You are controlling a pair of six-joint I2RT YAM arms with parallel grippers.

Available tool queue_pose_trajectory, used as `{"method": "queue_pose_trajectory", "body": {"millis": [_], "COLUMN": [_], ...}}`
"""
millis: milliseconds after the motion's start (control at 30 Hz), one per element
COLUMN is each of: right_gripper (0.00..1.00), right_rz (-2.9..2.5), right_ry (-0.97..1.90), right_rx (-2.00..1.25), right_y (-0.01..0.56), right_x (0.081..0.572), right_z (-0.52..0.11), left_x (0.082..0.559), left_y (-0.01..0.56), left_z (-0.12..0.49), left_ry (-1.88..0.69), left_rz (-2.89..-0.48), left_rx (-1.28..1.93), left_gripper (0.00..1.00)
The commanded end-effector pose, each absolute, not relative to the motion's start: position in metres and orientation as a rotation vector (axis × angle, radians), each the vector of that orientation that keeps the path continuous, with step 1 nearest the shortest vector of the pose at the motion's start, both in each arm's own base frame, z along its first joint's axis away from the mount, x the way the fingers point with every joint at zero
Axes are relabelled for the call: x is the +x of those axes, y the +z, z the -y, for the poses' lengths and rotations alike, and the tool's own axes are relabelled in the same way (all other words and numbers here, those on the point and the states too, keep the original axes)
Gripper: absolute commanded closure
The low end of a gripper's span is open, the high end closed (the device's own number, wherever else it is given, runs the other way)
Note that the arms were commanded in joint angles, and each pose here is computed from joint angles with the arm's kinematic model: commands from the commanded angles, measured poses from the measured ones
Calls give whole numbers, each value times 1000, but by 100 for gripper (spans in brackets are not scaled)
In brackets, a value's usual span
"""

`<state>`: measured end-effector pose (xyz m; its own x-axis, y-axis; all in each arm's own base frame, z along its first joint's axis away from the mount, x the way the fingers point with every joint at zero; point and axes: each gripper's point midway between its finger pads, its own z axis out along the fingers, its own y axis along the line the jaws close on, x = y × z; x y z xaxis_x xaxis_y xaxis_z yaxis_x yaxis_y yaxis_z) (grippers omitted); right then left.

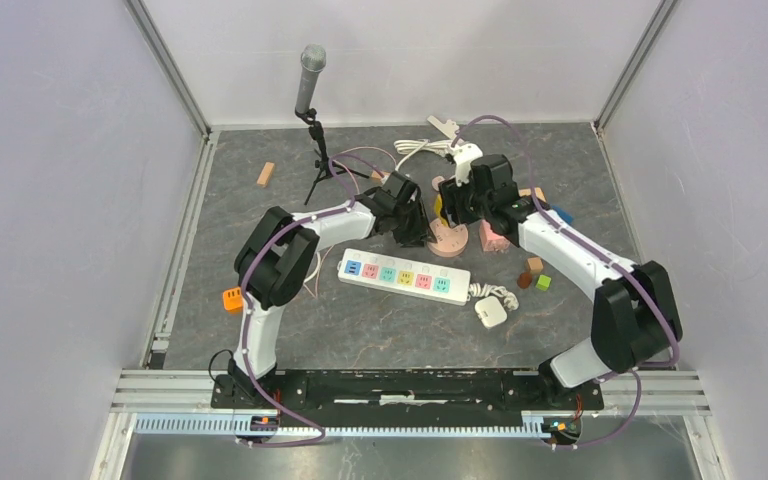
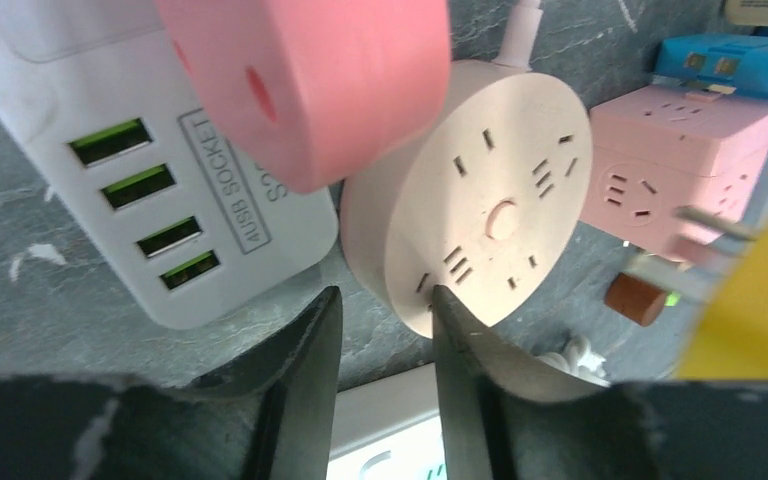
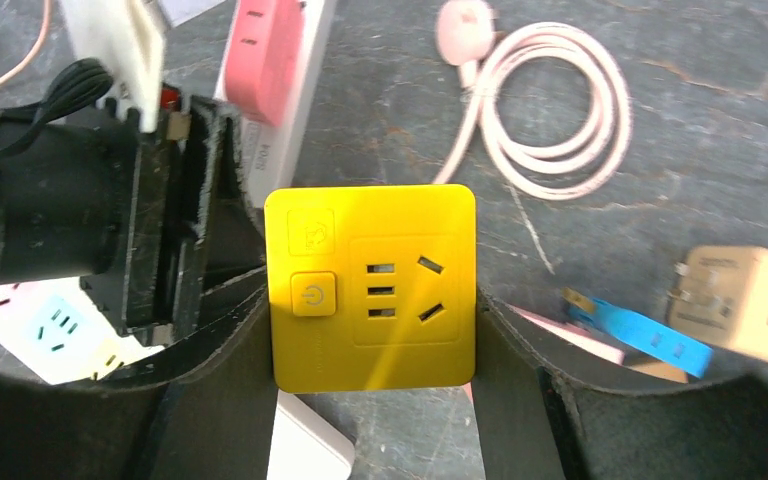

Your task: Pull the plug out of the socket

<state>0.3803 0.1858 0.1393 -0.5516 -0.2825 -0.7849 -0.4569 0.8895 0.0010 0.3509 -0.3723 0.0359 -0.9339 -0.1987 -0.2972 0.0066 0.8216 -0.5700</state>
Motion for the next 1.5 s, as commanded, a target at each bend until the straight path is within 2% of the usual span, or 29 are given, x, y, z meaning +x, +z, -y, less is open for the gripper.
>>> {"method": "queue_pose_trajectory", "body": {"millis": [0, 133, 200, 500, 600, 833, 967, 1033, 1200, 1333, 1467], "right_gripper": [100, 100, 100, 100, 97, 71, 69, 65, 47, 26, 14], "right_rz": [-2066, -2030, -1995, -1937, -1916, -1876, -1901, -1931, -2023, -2032, -1972], "right_ry": [185, 251, 340, 716, 837, 963, 984, 976, 819, 699, 660], "right_rx": [-376, -403, -482, -852, -968, -1275, -1384, -1434, -1429, -1358, -1311], "right_y": [195, 201, 204, 167, 150, 111, 92, 81, 62, 70, 92], "right_x": [390, 373, 359, 272, 237, 167, 147, 140, 154, 177, 195], "right_z": [-163, -165, -177, -242, -261, -286, -292, -293, -291, -292, -302], "left_x": [343, 350, 352, 336, 329, 310, 304, 301, 298, 296, 294], "left_y": [47, 101, 121, 178, 194, 225, 230, 229, 221, 214, 208], "left_z": [354, 352, 339, 228, 178, 98, 83, 83, 81, 73, 64], "left_ry": [-721, -749, -687, -339, -204, -66, -68, -82, -73, -47, -16], "left_rz": [-2636, -2499, -2461, -2308, -2257, -2139, -2109, -2115, -2139, -2157, -2183], "left_rx": [21, 120, 125, -15, -116, -305, -347, -353, -372, -405, -449], "left_gripper": [51, 31, 25, 9, 1, 0, 0, 0, 0, 0, 0]}}
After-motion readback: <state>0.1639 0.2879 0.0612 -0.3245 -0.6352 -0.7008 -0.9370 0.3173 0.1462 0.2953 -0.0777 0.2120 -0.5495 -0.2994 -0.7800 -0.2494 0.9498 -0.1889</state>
